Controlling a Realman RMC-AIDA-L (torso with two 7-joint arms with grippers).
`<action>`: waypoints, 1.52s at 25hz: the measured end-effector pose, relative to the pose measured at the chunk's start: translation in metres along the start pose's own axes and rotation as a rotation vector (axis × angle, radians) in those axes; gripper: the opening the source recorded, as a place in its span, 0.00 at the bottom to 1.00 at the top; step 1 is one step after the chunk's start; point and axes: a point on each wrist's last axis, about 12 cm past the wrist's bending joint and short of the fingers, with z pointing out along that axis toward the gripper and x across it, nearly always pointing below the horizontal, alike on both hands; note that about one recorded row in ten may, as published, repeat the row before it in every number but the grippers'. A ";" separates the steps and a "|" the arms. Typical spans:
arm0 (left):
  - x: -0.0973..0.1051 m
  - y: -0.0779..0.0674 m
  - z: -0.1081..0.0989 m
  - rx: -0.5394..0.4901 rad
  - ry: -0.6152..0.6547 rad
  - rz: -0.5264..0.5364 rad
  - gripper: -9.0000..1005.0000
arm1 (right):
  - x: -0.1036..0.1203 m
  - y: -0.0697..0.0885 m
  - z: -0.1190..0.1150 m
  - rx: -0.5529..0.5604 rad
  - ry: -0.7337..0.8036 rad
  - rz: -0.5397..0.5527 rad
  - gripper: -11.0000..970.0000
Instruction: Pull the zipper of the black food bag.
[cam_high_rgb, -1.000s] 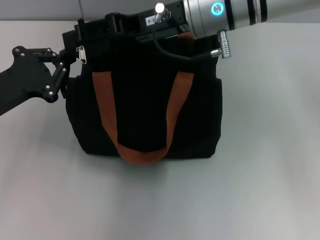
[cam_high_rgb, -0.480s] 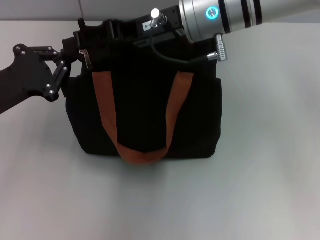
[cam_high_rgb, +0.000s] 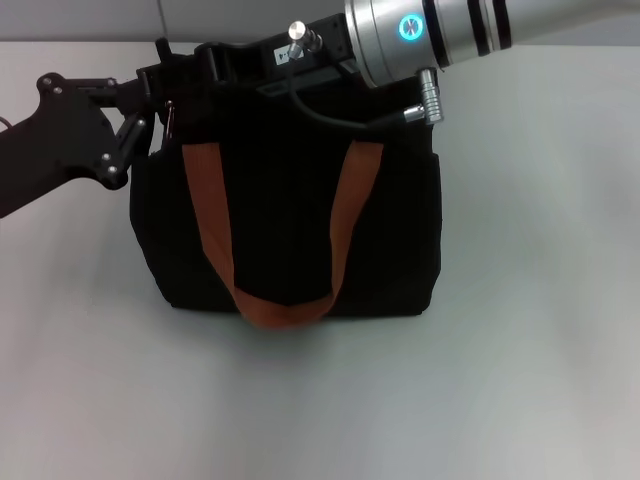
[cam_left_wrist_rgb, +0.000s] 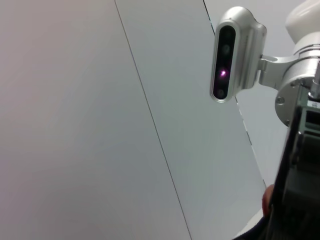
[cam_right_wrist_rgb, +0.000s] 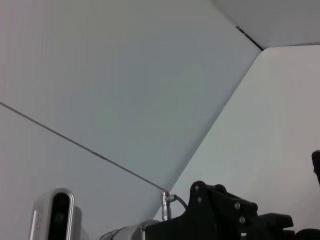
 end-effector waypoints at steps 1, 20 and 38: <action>0.000 0.001 0.001 0.002 -0.002 0.000 0.03 | 0.000 0.000 0.000 0.000 0.000 0.001 0.80; -0.003 0.002 0.004 0.010 0.000 -0.018 0.03 | 0.001 -0.002 0.002 0.002 -0.010 0.020 0.80; -0.010 0.008 0.004 0.025 -0.006 -0.044 0.03 | 0.001 0.001 0.006 -0.024 -0.022 0.022 0.79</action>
